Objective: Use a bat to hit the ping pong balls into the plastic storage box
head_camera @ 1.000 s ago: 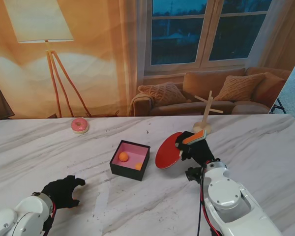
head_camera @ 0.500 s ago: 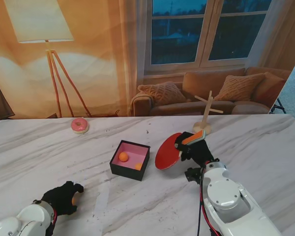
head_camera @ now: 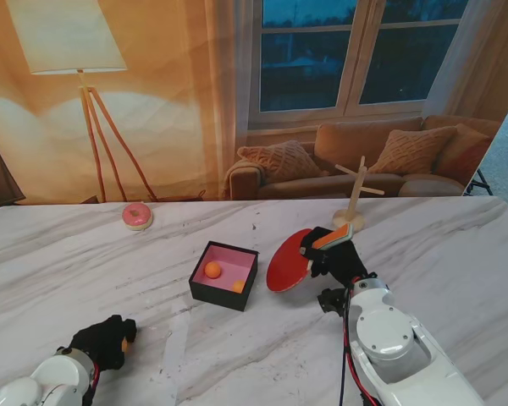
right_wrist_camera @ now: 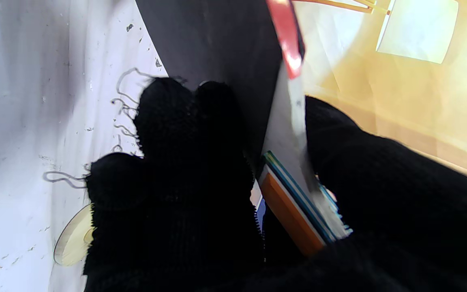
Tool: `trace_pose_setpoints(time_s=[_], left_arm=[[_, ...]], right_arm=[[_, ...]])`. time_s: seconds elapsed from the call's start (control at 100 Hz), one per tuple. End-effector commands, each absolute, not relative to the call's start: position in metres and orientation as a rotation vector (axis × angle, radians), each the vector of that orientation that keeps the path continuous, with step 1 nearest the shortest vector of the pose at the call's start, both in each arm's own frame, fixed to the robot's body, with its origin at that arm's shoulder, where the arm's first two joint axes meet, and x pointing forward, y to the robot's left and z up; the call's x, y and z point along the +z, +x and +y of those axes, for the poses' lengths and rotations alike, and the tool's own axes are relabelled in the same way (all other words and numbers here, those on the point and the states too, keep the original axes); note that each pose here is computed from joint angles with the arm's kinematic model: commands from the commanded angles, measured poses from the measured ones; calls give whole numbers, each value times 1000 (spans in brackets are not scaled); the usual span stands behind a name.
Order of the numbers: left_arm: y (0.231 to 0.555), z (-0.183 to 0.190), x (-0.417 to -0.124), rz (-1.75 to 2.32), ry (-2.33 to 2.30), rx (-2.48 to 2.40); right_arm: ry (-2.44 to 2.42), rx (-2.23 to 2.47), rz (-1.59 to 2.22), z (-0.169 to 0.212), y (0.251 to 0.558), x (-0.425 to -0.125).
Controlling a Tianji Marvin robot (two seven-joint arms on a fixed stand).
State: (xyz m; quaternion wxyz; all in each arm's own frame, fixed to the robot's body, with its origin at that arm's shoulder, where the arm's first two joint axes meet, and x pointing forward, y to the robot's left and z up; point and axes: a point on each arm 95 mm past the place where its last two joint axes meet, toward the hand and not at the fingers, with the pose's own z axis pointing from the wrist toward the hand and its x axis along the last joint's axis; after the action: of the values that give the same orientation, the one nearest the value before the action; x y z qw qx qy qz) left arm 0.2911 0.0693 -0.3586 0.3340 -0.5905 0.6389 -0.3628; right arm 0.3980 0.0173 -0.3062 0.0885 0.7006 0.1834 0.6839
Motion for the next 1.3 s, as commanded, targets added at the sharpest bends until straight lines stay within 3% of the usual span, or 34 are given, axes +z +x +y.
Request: trace_pose_setpoints(time_s=[0.0,0.63,1.29], left_arm=[[288,69,-364,1673,-1554,-929],[287,72,-359,1667,-1533,-927],[308,80,-306,1623,-1398,-1020]], right_arm=[[2098,2038,556,21,397,-305],[2094,2042,563,22,398,-303],[2118,2042,558,25,399,-303]])
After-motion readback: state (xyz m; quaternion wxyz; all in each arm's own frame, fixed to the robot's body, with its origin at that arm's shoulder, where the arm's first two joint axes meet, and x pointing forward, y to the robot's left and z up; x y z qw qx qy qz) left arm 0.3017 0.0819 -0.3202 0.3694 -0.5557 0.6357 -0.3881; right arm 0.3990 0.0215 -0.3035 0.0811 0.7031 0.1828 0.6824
